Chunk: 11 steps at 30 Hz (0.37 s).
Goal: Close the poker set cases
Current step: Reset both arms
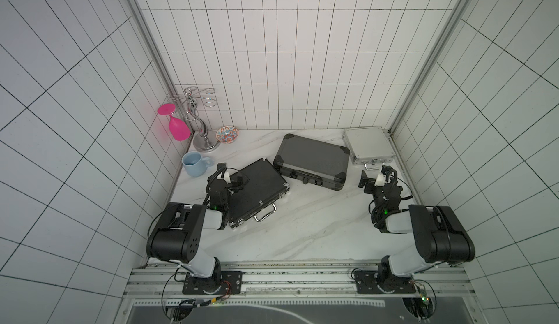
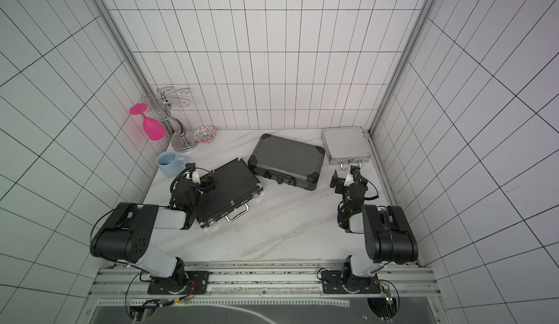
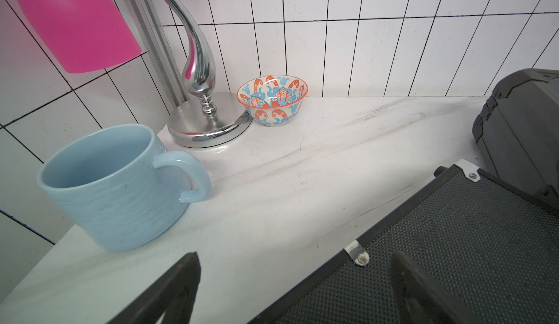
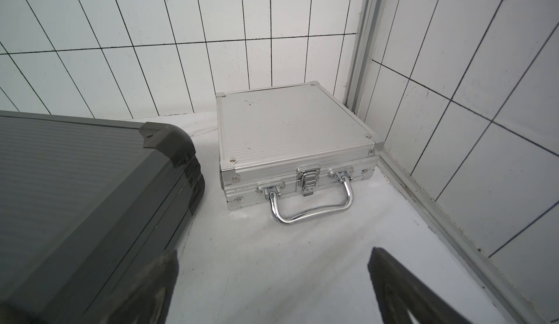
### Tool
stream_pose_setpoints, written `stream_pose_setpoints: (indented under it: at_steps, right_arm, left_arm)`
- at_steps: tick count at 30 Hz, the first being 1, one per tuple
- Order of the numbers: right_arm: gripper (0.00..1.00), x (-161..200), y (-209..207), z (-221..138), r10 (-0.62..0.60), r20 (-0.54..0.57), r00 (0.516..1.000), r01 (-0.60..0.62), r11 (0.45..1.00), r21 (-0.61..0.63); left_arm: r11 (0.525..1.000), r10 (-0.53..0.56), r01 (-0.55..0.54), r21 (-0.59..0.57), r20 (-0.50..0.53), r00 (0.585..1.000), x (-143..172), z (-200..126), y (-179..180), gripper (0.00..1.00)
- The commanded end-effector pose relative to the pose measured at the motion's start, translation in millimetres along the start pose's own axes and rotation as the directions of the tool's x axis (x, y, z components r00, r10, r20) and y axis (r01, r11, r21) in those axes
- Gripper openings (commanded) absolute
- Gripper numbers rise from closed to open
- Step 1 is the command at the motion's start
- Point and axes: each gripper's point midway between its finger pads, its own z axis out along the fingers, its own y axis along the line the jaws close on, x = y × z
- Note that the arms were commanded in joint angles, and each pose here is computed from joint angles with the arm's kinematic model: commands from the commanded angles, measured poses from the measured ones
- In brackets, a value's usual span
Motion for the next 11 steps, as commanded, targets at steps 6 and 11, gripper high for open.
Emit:
stream_pose_setpoints:
  at_steps: [6,11]
  right_arm:
    - [1.00,-0.5,0.1,-6.4,-0.018,0.022,1.000,0.017,1.000,0.007]
    - [1.00,-1.2,-0.1,-6.7,-0.017,0.025,1.000,0.017,1.000,0.009]
  left_arm:
    - [1.000,0.006,-0.006,-0.009,0.037,0.999,-14.0,1.3,0.6,0.98]
    - [1.000,0.006,-0.006,-0.009,0.039,0.999,-14.8,1.4,0.4,0.98]
